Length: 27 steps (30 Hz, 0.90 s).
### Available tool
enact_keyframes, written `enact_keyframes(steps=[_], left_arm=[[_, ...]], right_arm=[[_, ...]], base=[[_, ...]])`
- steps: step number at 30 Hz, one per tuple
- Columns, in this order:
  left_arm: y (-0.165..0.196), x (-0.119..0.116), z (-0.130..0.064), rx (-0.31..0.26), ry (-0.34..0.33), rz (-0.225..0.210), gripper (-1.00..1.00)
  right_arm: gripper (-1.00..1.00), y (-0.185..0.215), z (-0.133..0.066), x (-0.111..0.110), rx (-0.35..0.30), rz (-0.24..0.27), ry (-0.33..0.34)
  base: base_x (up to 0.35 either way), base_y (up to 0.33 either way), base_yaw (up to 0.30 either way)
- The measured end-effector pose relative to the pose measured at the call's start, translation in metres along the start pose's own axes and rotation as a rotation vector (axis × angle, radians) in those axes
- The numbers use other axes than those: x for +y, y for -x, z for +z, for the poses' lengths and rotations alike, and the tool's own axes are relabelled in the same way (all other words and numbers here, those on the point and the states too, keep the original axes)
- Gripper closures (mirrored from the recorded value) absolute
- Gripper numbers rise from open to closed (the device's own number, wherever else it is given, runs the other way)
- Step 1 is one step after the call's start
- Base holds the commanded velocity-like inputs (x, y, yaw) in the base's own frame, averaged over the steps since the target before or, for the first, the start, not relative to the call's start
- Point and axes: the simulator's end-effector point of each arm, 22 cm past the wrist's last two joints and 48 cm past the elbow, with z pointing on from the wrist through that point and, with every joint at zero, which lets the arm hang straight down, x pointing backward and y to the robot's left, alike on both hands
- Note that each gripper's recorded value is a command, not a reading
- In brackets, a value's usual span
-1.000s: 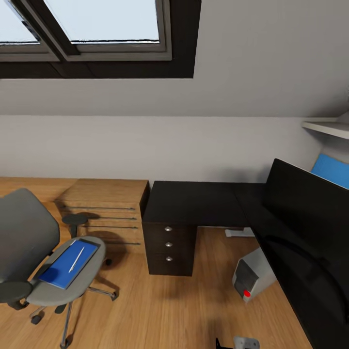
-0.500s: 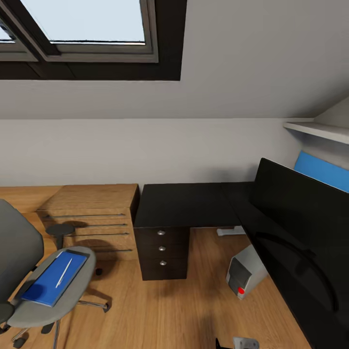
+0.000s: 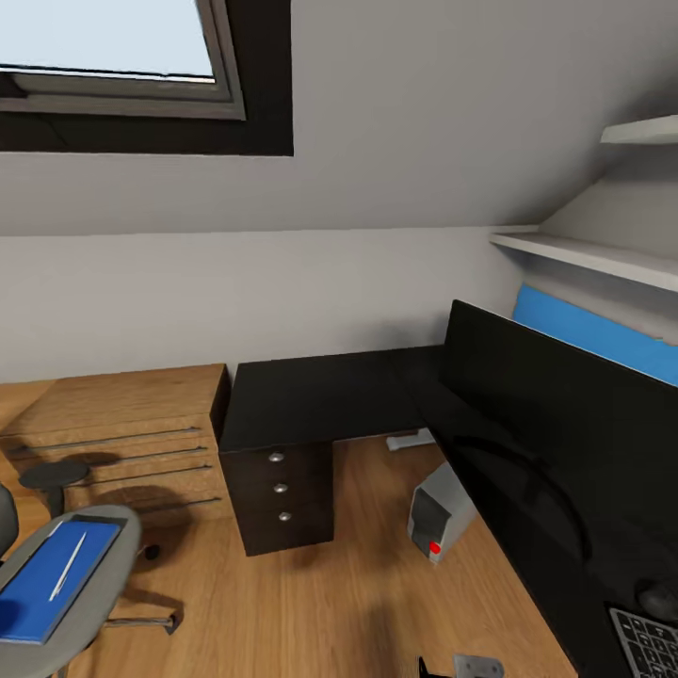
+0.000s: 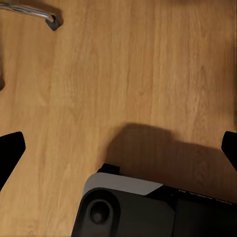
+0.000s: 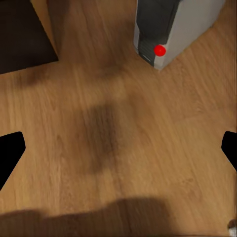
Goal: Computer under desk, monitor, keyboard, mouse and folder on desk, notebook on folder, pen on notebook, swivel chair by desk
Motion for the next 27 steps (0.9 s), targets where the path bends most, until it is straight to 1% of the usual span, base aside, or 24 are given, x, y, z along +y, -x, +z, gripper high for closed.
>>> enact_keyframes(steps=[9, 14, 16, 18, 19, 22, 23, 24, 25, 26, 27], left_arm=[[-0.001, 0.001, 0.0, 0.002, 0.002, -0.002, -1.0], [-0.002, 0.001, 0.0, 0.004, 0.004, -0.002, -1.0], [-0.003, 0.001, 0.0, 0.005, 0.004, -0.002, -1.0], [0.002, 0.002, 0.0, -0.016, 0.006, -0.013, -1.0], [0.018, 0.003, -0.001, -0.086, 0.01, -0.039, -1.0], [0.026, 0.0, -0.001, -0.114, 0.004, -0.049, -1.0], [0.044, -0.02, 0.0, -0.107, -0.031, -0.057, -1.0], [0.107, -0.047, -0.003, -0.197, -0.088, -0.105, -1.0], [0.159, -0.065, -0.014, -0.28, -0.133, -0.142, -1.0], [0.167, -0.072, -0.016, -0.252, -0.15, -0.134, -1.0], [0.183, -0.082, -0.021, -0.236, -0.174, -0.127, -1.0]], right_arm=[[-1.0, -0.002, 0.0, 0.0, 0.006, 0.0, -0.001], [-1.0, -0.004, 0.0, -0.002, 0.011, -0.001, -0.002], [-1.0, -0.004, 0.0, -0.001, 0.012, -0.002, -0.002], [-1.0, -0.005, 0.001, -0.003, 0.013, -0.003, -0.004], [-1.0, -0.004, 0.001, -0.004, 0.011, -0.003, -0.005], [-1.0, -0.001, 0.001, -0.003, 0.003, -0.004, -0.003], [-1.0, 0.026, 0.009, -0.005, -0.054, 0.001, -0.015], [-1.0, 0.049, 0.015, -0.007, -0.101, 0.004, -0.023], [-1.0, 0.063, 0.017, -0.009, -0.129, 0.007, -0.027], [-1.0, 0.09, 0.022, -0.012, -0.177, 0.01, -0.035], [-1.0, 0.117, 0.026, -0.015, -0.215, 0.011, -0.045]], base=[[0.0, 0.005, -0.293], [0.081, 0.184, -0.278], [0.136, 0.154, -0.155], [0.031, 0.028, -0.026], [0.007, 0.006, -0.006], [0.003, 0.003, -0.003], [0.0, 0.0, 0.0], [0.0, 0.0, 0.0], [0.0, 0.0, 0.0], [0.0, 0.0, 0.0], [0.0, 0.0, 0.0]])
